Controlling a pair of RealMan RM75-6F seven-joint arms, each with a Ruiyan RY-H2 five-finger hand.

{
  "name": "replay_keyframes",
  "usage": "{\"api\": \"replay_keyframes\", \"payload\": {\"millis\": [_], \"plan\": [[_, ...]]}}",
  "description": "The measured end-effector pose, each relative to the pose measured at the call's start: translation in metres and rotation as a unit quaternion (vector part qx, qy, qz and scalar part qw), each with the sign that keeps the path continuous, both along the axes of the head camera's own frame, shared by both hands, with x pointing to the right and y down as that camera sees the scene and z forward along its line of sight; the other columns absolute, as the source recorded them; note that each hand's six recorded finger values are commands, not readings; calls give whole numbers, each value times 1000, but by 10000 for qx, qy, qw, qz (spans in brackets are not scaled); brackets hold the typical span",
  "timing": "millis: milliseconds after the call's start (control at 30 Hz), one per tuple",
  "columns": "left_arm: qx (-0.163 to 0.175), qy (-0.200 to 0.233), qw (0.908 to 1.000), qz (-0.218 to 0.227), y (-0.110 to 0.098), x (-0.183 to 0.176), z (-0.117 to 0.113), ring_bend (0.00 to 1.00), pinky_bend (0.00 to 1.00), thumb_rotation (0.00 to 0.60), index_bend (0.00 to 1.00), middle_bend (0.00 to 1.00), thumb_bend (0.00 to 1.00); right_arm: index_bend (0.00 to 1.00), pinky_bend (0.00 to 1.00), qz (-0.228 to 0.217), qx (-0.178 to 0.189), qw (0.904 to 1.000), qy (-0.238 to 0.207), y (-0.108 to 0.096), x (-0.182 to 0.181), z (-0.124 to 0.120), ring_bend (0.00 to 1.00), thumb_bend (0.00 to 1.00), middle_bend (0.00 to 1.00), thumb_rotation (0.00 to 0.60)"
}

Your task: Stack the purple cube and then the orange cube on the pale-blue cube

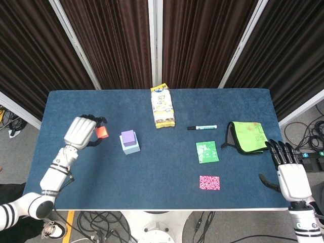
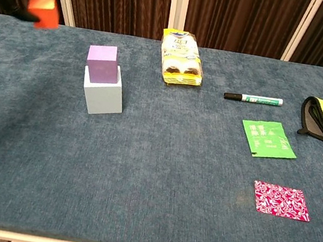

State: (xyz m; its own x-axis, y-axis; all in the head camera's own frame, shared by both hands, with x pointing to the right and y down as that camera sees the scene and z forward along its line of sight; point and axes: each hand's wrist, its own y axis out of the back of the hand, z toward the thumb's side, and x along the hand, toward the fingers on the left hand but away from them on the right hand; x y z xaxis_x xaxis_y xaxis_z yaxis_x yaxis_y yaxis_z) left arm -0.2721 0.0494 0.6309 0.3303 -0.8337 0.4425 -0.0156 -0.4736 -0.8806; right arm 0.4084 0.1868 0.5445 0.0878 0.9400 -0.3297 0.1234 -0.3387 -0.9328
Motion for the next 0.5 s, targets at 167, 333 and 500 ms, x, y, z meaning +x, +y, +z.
{"api": "replay_keyframes", "payload": {"millis": [167, 333, 500], "plan": [[-138, 67, 9996, 239, -9, 28, 2, 400, 421, 600, 409, 613, 297, 23, 0, -7, 20, 10000, 7, 0, 0, 0, 0, 133, 61, 600], [-336, 119, 9982, 488, 0, 49, 13, 400, 419, 600, 410, 613, 299, 23, 0, -8, 32, 10000, 5, -1, -1, -1, 0, 133, 61, 600], [-429, 168, 9970, 624, 3, 62, 20, 400, 417, 600, 412, 613, 301, 23, 0, -20, 65, 10000, -1, 0, 0, -2, 0, 133, 61, 600]]}}
